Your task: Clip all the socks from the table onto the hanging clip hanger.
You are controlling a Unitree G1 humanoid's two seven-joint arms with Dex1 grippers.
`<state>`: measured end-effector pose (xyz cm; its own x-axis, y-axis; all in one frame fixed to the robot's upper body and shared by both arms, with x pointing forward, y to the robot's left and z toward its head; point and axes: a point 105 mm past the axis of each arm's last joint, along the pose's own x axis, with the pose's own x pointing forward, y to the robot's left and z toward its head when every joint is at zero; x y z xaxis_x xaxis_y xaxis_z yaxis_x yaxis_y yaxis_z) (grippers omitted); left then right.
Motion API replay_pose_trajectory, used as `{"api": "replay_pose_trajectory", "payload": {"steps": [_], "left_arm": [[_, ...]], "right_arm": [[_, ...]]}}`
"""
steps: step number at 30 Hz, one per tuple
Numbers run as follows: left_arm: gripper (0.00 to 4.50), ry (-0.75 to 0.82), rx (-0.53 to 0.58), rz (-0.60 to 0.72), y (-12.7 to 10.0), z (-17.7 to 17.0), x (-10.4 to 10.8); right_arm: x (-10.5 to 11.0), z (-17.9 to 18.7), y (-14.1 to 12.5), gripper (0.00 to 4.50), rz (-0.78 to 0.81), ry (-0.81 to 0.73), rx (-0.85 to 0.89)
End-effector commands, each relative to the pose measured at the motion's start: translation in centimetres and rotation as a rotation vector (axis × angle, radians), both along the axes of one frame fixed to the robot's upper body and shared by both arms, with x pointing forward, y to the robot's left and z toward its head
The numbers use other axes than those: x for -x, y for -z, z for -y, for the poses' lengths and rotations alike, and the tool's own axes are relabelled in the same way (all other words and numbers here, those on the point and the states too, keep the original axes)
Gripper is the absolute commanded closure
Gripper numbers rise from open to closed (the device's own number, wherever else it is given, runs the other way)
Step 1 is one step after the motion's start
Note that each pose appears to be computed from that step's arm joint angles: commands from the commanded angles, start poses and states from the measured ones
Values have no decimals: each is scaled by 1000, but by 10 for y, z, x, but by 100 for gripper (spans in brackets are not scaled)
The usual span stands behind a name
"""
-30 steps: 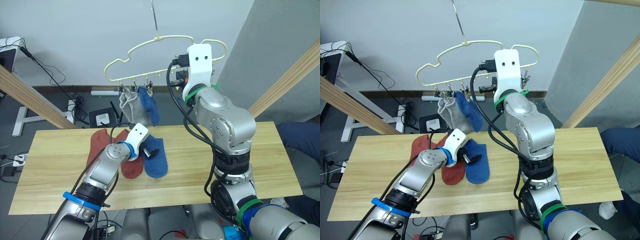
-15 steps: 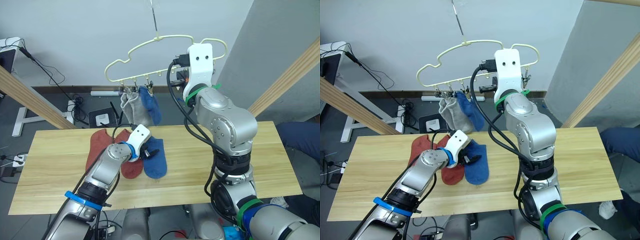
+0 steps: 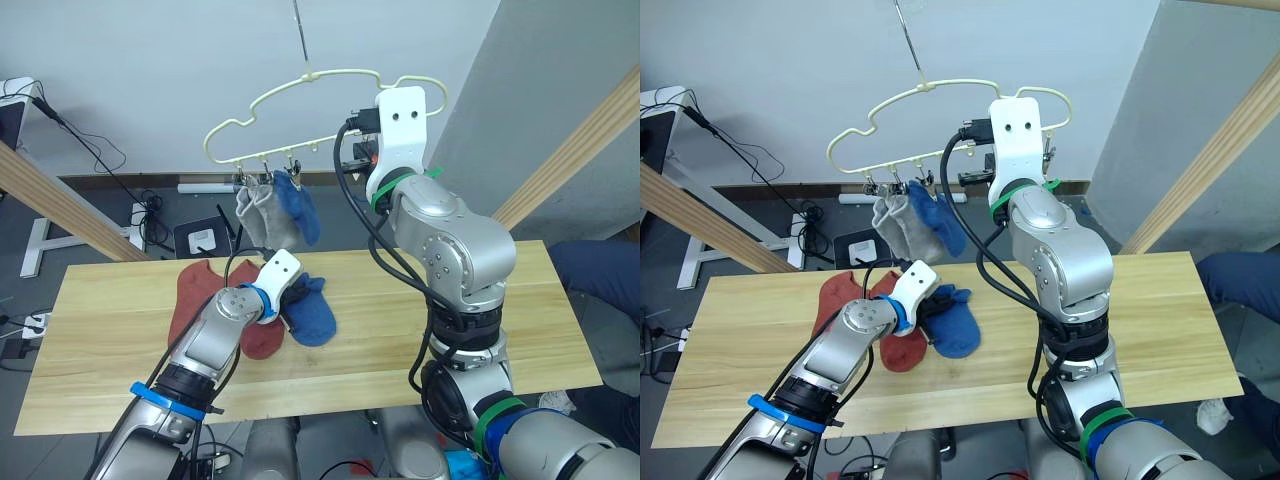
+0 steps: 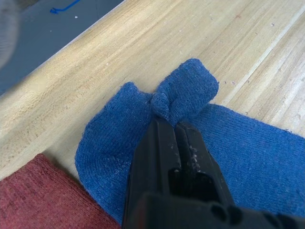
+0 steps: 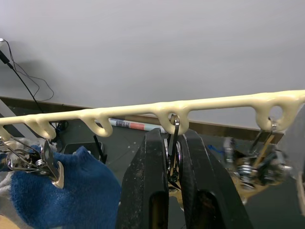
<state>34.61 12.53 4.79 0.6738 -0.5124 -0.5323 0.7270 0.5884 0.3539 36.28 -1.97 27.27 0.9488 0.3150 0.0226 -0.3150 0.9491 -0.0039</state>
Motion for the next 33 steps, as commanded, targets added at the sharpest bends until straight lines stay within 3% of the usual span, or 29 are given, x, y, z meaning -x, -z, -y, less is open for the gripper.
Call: {"api": "replay_pose_trajectory", "payload": {"steps": [1,6,9,13,33], "left_arm": [[449,17,27,-34,7,6,8],[449,14,167,-47,-7,16,10],[449,28,348,-63,-29,33,11],[449,41,488,-21,-59,47,8],[449,24,705,126,-126,73,-11]], "right_arm": [[10,-3,-18,449,66,-19,-36],[10,-3,-18,449,61,-25,-33],[9,-2,-18,449,50,-22,-34],[9,-1,-15,449,7,-25,-42],[9,3,-13,449,-45,-38,-19]]}}
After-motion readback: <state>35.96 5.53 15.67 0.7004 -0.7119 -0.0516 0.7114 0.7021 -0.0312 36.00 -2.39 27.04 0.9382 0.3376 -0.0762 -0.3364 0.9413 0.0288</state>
